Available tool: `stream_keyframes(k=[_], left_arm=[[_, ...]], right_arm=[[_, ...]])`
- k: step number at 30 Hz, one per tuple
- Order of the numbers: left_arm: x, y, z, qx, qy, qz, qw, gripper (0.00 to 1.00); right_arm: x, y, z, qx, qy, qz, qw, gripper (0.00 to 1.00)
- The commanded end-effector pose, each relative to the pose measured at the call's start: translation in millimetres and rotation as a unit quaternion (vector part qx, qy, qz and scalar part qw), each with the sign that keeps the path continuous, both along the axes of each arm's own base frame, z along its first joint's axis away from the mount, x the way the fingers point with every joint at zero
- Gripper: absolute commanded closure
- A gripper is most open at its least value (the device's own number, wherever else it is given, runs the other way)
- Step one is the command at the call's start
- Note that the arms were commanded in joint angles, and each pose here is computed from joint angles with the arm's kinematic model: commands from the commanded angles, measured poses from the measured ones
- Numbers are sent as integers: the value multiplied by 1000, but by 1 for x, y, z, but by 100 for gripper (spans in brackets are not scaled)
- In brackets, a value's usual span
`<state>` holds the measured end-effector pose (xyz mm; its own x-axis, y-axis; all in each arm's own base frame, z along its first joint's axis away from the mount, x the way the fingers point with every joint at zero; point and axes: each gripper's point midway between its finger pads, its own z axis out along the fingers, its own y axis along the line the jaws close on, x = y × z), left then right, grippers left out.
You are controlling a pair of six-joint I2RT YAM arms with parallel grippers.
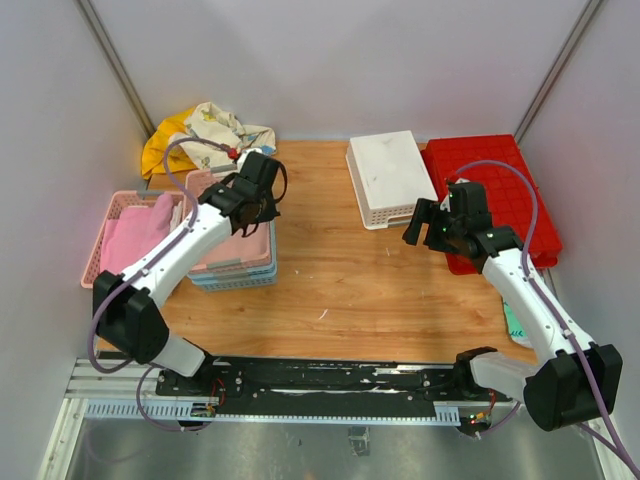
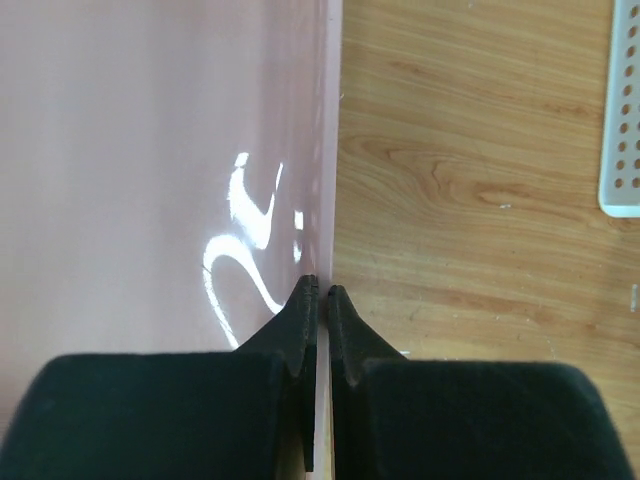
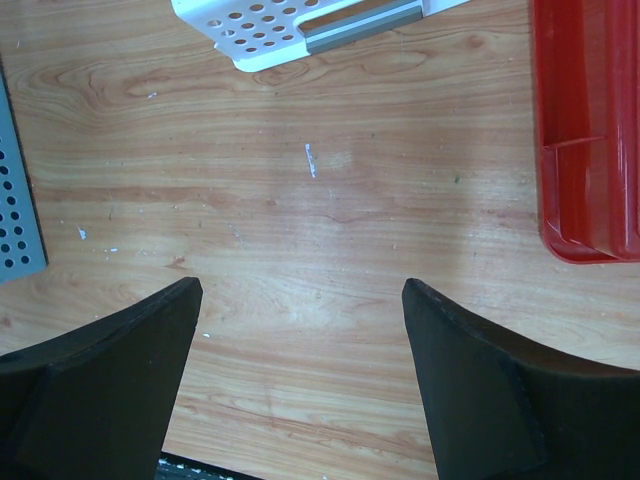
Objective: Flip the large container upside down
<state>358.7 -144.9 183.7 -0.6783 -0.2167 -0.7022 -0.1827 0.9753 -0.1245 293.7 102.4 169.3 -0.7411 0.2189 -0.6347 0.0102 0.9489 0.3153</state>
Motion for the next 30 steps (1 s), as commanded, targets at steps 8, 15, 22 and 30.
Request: stream_keyframes(k=[8, 15, 22, 30], left_arm=[[-16, -12, 170, -63, -158, -101, 980, 100], [-17, -27, 211, -92, -193, -141, 967, 100], [-26, -60, 231, -159, -199, -209, 944, 100], [-40, -93, 246, -237, -203, -271, 910, 100]], right_arm=[[0, 5, 3, 11, -6, 6, 1000, 17], [-4, 3, 5, 10, -12, 2, 1000, 17], [-10, -3, 10, 6, -20, -8, 1000, 17], [-13, -1, 16, 18, -25, -9, 999, 17]])
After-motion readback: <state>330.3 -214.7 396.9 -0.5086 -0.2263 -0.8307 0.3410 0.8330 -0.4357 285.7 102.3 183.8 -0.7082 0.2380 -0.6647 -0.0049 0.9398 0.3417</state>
